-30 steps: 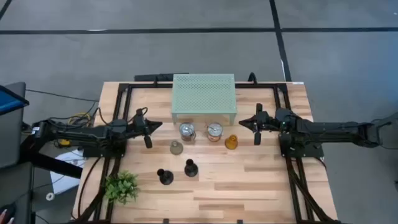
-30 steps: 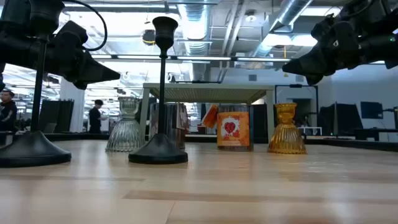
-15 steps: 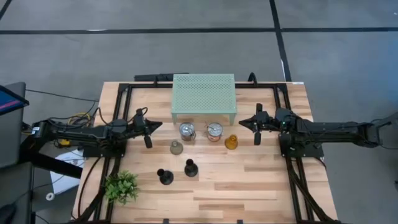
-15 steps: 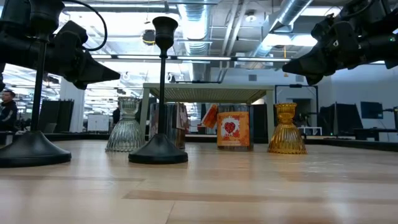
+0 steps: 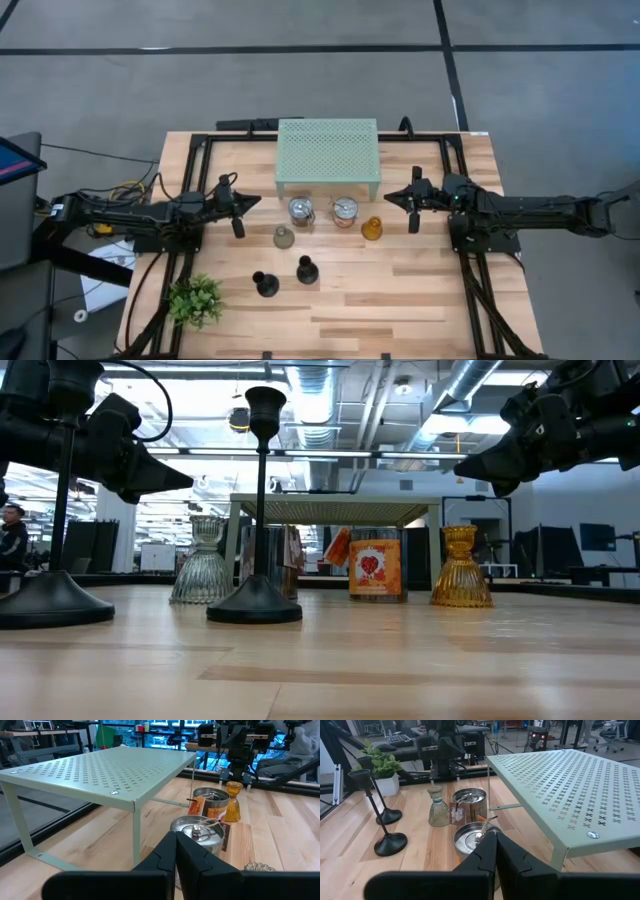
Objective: Pick & Place candle stick holders
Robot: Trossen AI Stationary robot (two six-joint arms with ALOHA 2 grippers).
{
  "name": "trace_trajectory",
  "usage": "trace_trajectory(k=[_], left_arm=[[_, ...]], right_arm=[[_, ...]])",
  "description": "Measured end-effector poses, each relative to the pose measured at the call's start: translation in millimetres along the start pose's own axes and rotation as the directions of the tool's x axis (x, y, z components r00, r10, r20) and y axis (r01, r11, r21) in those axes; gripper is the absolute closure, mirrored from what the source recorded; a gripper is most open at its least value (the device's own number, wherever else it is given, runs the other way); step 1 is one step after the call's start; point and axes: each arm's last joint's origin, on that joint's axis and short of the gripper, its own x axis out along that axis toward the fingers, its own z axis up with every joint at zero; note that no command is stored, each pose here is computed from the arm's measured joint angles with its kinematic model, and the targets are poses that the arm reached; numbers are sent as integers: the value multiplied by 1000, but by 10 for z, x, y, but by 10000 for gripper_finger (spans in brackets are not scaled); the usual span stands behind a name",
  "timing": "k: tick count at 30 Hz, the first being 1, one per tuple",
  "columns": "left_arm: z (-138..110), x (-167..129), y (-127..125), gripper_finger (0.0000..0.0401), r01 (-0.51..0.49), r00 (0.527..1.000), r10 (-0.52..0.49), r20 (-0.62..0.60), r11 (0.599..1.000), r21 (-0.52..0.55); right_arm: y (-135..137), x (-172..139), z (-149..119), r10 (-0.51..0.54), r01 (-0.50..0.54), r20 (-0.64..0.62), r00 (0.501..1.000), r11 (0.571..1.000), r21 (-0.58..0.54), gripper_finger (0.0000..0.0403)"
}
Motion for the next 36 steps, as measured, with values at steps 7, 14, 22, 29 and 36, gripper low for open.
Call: trace_trajectory(k=[7,14,22,29,36], left_arm=[[0,0,0,393,0,1000,0,0,1000,0],[0,0,0,393,0,1000,0,0,997,78],[4,0,0,393,0,1000,0,4,997,79],[10,0,0,393,-1,1000,0,10,997,77],[18,0,-1,393,-1,1000,-1,18,997,72]], right_arm=[[0,0,-1,0,0,0,1000,1000,0,403],[-1,0,0,-1,1,0,1000,997,-80,403],[-2,0,0,-1,1,0,1000,1000,-20,403],[-2,0,0,-1,1,0,1000,1000,27,403],[-2,0,-1,-1,1,-1,1000,1000,27,403]])
